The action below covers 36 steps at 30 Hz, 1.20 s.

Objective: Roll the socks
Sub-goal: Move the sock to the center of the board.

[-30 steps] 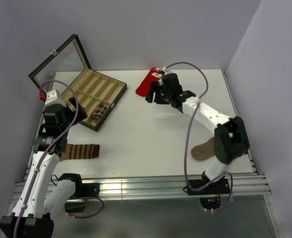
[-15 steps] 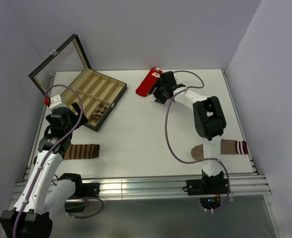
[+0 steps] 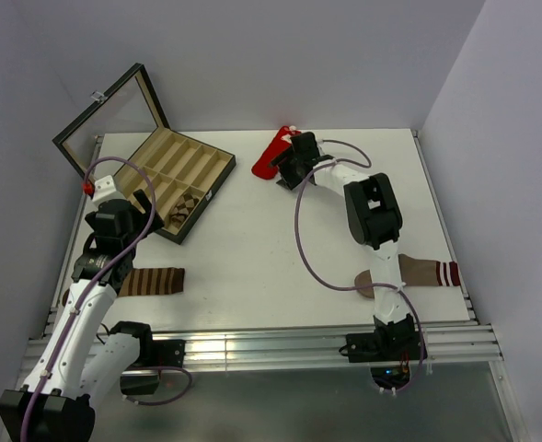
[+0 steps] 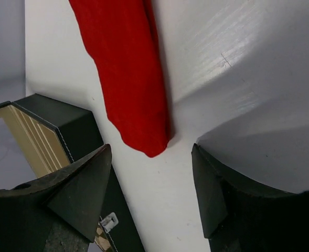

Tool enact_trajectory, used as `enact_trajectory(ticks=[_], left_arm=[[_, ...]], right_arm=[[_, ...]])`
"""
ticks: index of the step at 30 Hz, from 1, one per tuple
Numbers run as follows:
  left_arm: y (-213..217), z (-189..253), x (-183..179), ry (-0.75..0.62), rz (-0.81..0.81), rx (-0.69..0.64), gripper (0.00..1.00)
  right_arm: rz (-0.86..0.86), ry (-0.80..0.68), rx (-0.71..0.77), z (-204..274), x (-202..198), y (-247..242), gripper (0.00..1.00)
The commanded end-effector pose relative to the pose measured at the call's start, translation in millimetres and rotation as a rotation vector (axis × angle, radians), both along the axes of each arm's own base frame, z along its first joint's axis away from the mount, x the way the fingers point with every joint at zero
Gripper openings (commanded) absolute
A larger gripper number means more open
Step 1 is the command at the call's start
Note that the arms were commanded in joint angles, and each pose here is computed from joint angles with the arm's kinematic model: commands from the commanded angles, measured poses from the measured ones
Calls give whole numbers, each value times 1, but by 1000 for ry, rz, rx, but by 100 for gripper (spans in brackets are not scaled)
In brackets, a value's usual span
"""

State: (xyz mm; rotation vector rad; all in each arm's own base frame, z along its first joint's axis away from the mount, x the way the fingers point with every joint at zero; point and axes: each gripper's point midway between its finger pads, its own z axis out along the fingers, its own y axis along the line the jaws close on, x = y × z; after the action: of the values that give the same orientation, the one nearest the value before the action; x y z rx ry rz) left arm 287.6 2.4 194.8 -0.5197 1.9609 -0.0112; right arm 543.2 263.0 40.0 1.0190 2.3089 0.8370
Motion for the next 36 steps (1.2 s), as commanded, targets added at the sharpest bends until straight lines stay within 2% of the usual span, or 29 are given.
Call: enact_trajectory(ticks=[1, 6, 12, 18, 26, 32, 36], left_arm=[[3, 7, 3, -28, 16, 16, 95], [3, 7, 3, -28, 19, 17, 95], [3, 5, 3, -22, 20, 19, 95], [3, 6, 3, -23, 20, 18, 94], [3, 6, 3, -24, 22, 18, 94], [1, 6, 3, -27, 7, 17, 94], [-3, 7, 5, -35, -18, 12, 94]], right_arm=[[-73, 4, 35, 0, 17, -4, 70], [-83, 23, 45, -9, 18, -3, 68], [-68, 39, 48, -8, 23, 3, 61], [-59, 36, 71, -8, 25, 8, 39], [-46, 27, 85, -6, 24, 11, 0], [6, -6, 95, 12, 3, 11, 0], [88, 16, 67, 10, -34, 12, 0]])
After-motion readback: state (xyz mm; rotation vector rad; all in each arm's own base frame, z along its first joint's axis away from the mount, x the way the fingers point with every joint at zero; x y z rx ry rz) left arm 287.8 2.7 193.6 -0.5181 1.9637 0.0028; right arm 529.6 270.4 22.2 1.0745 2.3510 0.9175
